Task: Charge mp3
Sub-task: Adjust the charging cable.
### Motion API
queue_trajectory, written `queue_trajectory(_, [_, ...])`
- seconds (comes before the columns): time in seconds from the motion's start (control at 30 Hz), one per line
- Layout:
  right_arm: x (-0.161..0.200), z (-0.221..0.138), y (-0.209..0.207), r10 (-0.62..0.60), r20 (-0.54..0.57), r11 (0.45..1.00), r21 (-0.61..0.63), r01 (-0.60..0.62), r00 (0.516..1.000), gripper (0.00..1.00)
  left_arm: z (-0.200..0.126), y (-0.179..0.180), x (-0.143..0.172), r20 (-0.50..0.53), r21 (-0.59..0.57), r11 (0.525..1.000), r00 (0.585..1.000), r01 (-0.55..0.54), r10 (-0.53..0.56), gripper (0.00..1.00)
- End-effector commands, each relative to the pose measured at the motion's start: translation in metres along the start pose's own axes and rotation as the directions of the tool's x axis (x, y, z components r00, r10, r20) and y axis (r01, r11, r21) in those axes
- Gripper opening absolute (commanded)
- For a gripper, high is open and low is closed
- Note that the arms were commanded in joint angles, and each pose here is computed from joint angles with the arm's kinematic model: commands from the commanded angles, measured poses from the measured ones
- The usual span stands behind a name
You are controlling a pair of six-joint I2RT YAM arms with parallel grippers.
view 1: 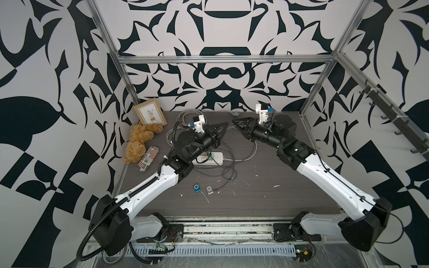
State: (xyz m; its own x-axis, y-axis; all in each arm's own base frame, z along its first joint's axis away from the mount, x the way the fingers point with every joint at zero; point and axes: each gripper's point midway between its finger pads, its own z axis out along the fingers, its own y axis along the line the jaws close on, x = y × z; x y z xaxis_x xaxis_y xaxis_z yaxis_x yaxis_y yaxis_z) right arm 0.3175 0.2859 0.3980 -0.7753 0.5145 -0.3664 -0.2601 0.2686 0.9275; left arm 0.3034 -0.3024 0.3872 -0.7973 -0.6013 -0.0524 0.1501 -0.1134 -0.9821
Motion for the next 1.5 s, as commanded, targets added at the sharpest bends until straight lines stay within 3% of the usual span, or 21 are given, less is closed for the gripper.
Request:
queue_trajectory(0.0, [-0.003, -0.002, 0.026, -0.002, -0.002, 0.994, -0.110, 0.001, 1.000, 0.29, 0.000, -0.016, 0.004, -0.021, 0.063, 0.998, 1.000, 0.000, 0.001, 0.00])
queue_trajectory(0.23, [0.001, 0.006, 0.022, 0.022, -0.035, 0.993, -0.115, -0.026, 0.999, 0.25, 0.001, -0.015, 0.004, -0.020, 0.060, 0.998, 1.000, 0.001, 0.000, 0.00])
queue_trajectory(0.77, [0.014, 0.005, 0.015, 0.054, -0.096, 0.992, -0.111, -0.065, 0.994, 0.25, 0.002, -0.013, 0.000, -0.001, 0.058, 0.998, 1.000, -0.001, 0.001, 0.00])
queue_trajectory(0.9, [0.018, 0.005, 0.014, 0.065, -0.115, 0.990, -0.115, -0.078, 0.991, 0.14, 0.002, -0.013, 0.000, 0.002, 0.058, 0.998, 1.000, 0.000, 0.000, 0.00])
queue_trajectory(1.0, [0.019, 0.004, 0.012, 0.076, -0.127, 0.990, -0.109, -0.090, 0.989, 0.00, 0.002, -0.015, 0.000, 0.001, 0.063, 0.998, 1.000, -0.002, 0.002, 0.00])
queue_trajectory(1.07, [0.020, 0.004, 0.010, 0.082, -0.132, 0.990, -0.103, -0.096, 0.988, 0.03, 0.002, -0.016, -0.001, 0.004, 0.064, 0.998, 1.000, -0.003, 0.003, 0.00])
queue_trajectory(1.17, [0.019, 0.003, 0.010, 0.090, -0.130, 0.990, -0.101, -0.103, 0.987, 0.19, 0.002, -0.018, -0.001, 0.004, 0.072, 0.997, 1.000, -0.005, 0.005, 0.00])
queue_trajectory(1.47, [0.020, 0.002, 0.009, 0.113, -0.131, 0.986, -0.110, -0.128, 0.985, 0.24, 0.008, -0.005, -0.002, 0.004, 0.043, 0.999, 1.000, -0.002, 0.002, 0.00])
